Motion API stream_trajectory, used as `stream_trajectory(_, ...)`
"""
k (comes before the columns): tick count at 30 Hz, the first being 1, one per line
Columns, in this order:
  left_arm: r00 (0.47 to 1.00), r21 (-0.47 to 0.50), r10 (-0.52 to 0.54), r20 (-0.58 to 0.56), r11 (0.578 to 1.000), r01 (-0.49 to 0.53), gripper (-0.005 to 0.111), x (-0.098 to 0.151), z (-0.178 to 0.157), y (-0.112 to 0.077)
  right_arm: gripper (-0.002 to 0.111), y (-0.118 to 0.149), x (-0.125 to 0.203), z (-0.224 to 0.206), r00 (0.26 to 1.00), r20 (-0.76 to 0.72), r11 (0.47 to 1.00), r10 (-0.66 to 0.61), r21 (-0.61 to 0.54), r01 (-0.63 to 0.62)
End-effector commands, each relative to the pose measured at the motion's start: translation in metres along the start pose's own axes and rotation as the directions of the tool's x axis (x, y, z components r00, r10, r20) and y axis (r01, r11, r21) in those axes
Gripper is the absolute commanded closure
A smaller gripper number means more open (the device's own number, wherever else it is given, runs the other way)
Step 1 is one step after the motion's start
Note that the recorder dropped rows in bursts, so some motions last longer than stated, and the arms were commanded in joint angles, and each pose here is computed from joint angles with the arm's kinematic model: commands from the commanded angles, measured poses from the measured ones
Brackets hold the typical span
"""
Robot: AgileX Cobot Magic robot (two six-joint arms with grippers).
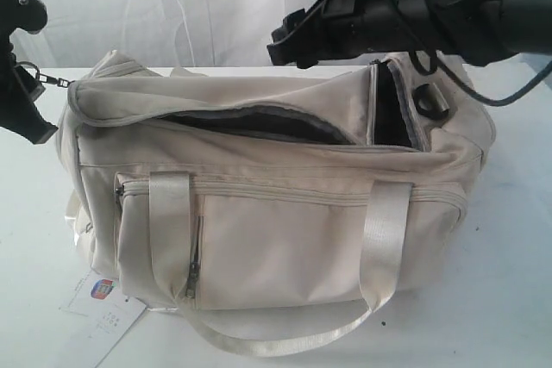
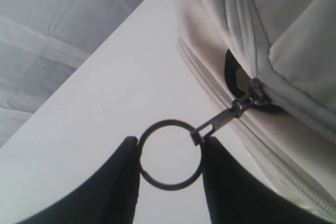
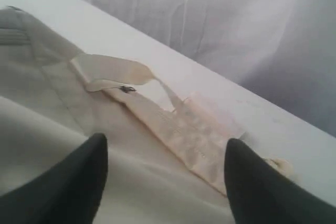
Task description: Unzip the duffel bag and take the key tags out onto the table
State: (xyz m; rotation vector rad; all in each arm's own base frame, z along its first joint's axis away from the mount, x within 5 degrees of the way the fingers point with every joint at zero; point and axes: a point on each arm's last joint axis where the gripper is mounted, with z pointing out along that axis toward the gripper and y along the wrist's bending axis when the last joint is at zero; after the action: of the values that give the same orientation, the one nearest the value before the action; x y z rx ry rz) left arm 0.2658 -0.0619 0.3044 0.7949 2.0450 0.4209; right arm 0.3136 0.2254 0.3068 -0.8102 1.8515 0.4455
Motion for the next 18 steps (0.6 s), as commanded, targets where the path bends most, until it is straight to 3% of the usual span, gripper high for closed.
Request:
stream_trajectory(1, 1.0, -0.024, -0.007, -0.02, 1.0, 0.007, 0.107, 0.003, -0.004, 0.006, 0.048, 0.021, -0.032, -0.047, 0.999, 0.028, 0.975, -0.039, -0.216, 0.044)
stream_trajectory(4, 1.0, -0.024, -0.007, -0.018, 1.0, 0.007, 0.107, 0.003, -0.004, 0.006, 0.05, 0.042, -0.032, -0.073, 0.989, -0.034, 0.902, -0.143, -0.415, 0.116)
stream_trajectory(5, 1.0, -0.024, -0.007, -0.018, 1.0, 0.007, 0.107, 0.003, -0.004, 0.006, 0.054, 0.05, -0.024, -0.074, 0.968, -0.077, 0.868, -0.24, -0.464, 0.178)
stream_trajectory(9, 1.0, -0.024, -0.007, -0.022, 1.0, 0.007, 0.107, 0.003, -0.004, 0.006, 0.061, 0.061, -0.012, -0.067, 0.936, -0.122, 0.832, -0.332, -0.506, 0.229)
stream_trajectory(11, 1.0, -0.024, -0.007, -0.022, 1.0, 0.007, 0.107, 0.003, -0.004, 0.006, 0.064, 0.082, 0.002, -0.063, 0.893, -0.139, 0.749, -0.428, -0.608, 0.264)
stream_trajectory(15, 1.0, -0.023, -0.01, -0.02, 1.0, 0.009, 0.107, 0.003, -0.004, 0.006, 0.062, 0.097, 0.017, -0.052, 0.818, -0.116, 0.703, -0.563, -0.587, 0.401)
stream_trajectory(18, 1.0, -0.023, -0.01, -0.02, 1.0, 0.009, 0.107, 0.003, -0.004, 0.006, 0.048, 0.092, 0.024, -0.037, 0.804, -0.139, 0.747, -0.578, -0.488, 0.452)
